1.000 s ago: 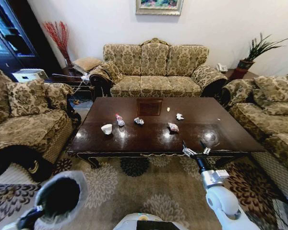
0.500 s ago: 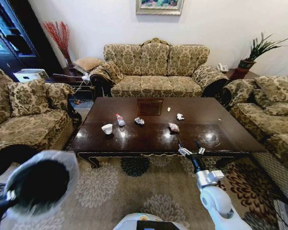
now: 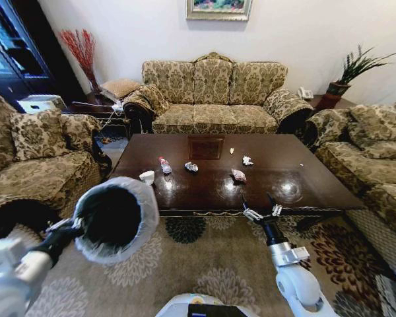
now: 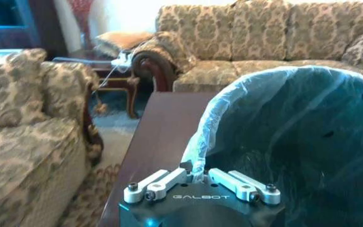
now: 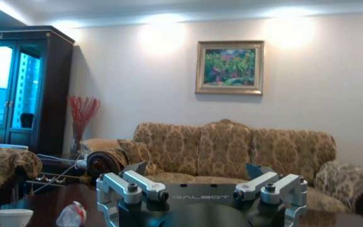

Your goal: Move to the front of the table and place the trash on the table into the trash bin.

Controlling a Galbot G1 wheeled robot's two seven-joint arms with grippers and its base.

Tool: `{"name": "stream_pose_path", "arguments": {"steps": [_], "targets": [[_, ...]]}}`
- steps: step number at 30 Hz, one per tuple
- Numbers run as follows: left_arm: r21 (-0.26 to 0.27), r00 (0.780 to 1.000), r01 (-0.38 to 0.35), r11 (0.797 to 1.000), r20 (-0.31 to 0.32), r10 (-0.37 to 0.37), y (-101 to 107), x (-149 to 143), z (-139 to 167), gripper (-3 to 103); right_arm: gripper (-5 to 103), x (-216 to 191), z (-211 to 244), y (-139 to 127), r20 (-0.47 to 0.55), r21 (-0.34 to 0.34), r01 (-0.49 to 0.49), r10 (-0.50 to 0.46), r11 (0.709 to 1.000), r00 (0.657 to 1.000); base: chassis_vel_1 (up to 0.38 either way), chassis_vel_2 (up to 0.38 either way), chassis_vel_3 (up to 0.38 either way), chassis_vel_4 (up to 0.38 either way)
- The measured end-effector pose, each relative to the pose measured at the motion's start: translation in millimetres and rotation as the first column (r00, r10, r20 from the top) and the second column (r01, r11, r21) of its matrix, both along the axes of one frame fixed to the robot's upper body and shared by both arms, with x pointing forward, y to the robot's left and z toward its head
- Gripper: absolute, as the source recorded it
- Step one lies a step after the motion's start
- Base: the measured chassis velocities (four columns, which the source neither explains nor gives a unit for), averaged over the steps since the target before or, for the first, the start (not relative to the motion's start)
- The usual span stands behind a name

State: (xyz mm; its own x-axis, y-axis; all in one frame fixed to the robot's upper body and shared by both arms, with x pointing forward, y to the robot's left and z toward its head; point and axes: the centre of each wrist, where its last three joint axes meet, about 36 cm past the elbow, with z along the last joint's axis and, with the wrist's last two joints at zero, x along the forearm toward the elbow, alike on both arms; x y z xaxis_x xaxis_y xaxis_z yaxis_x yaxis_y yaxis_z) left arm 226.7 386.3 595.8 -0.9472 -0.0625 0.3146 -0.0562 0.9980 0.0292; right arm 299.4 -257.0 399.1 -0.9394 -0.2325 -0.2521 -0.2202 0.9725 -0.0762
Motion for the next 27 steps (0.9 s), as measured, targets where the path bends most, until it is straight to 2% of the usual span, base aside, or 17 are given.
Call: {"name": "stream_pose_path", "arguments": {"steps": [1, 4, 9, 14, 18, 27], "targets": [[0.000, 1.000, 0.000, 1.000, 0.000, 0.000, 0.0, 0.0, 0.0, 1, 100, 0.0, 0.0, 0.0, 0.000, 0.000, 0.000, 0.000, 1.000, 1.000, 0.000, 0.000, 0.000, 0.000], [-0.008, 1.000, 0.010, 1.000, 0.020, -0.010, 10.1, 20.4, 5.2, 1, 100, 5.6, 0.9, 23.5, 0.012, 0.009, -0.024, 0.024, 1.000, 1.000, 0.000, 0.000, 0.000, 0.000], [-0.018, 1.000, 0.012, 1.000, 0.013, -0.012, 16.0, 34.9, 1.4, 1, 100, 10.3, 1.8, 38.8, 0.008, 0.024, -0.032, 0.032, 0.999, 0.999, 0.000, 0.000, 0.000, 0.000], [-0.028, 1.000, -0.006, 1.000, 0.002, 0.006, 25.8, 49.2, -7.2, 1, 100, 14.5, -2.3, 43.5, -0.006, 0.018, -0.047, 0.047, 0.999, 0.999, 0.053, 0.043, -0.067, -0.059], [-0.015, 1.000, -0.022, 1.000, 0.005, 0.022, 32.5, 57.0, -7.6, 1, 100, 17.6, -6.9, 45.0, -0.017, 0.013, -0.054, 0.054, 0.998, 0.998, 0.120, 0.127, -0.145, -0.164], [0.019, 0.999, -0.027, 0.999, 0.019, 0.027, 43.6, 70.0, 2.8, 1, 100, 27.4, -16.7, 50.6, -0.050, 0.014, -0.058, 0.058, 0.998, 0.997, 0.263, 0.253, -0.245, -0.244]]}}
